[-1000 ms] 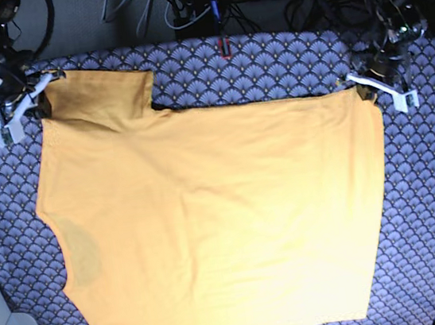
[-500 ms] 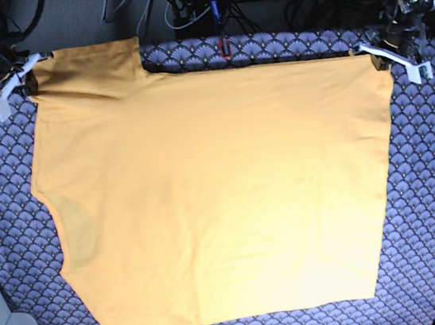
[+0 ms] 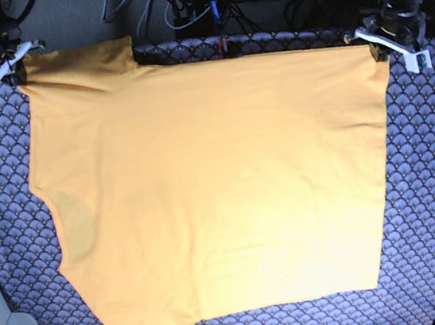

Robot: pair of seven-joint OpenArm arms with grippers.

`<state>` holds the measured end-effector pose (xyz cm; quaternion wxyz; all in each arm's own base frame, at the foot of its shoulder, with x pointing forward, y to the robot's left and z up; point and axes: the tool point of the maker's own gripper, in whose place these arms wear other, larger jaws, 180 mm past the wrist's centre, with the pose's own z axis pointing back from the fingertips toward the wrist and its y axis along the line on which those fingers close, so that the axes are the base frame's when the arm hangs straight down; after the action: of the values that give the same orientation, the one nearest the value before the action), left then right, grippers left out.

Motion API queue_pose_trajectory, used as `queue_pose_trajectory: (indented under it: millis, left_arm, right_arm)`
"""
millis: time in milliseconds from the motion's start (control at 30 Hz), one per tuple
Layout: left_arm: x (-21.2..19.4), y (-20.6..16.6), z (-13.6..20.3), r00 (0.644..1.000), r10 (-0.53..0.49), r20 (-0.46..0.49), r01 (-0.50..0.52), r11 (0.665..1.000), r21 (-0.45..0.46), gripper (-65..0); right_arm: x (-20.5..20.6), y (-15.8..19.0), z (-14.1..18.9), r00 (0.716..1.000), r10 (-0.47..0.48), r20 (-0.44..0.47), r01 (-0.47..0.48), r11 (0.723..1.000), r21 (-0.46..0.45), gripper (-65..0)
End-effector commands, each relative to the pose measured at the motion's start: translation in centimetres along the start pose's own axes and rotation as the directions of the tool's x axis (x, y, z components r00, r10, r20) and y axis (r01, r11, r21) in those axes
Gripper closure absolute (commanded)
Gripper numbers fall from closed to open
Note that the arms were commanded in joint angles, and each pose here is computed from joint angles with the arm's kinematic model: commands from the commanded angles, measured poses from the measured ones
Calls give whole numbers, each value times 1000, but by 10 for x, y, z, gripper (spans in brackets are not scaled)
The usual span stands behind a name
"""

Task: Fold the T-shirt properly
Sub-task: 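Grasp the shoulder corners with both grippers and pull them apart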

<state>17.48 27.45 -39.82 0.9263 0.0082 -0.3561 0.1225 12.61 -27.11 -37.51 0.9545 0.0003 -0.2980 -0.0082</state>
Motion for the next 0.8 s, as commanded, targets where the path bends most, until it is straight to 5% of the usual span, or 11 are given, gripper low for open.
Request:
queue_pose_trajectory:
  millis: [0, 767]
  left_arm:
    - [8, 5, 5, 999, -13, 30, 12, 1000, 15, 0]
    - [28, -6, -4, 997, 8, 80, -7, 1000, -7, 0]
  right_arm:
    - [5, -8, 7, 1000, 19, 17, -18, 999, -26, 0]
    - [31, -14, 2, 997, 40, 69, -37, 998, -41, 0]
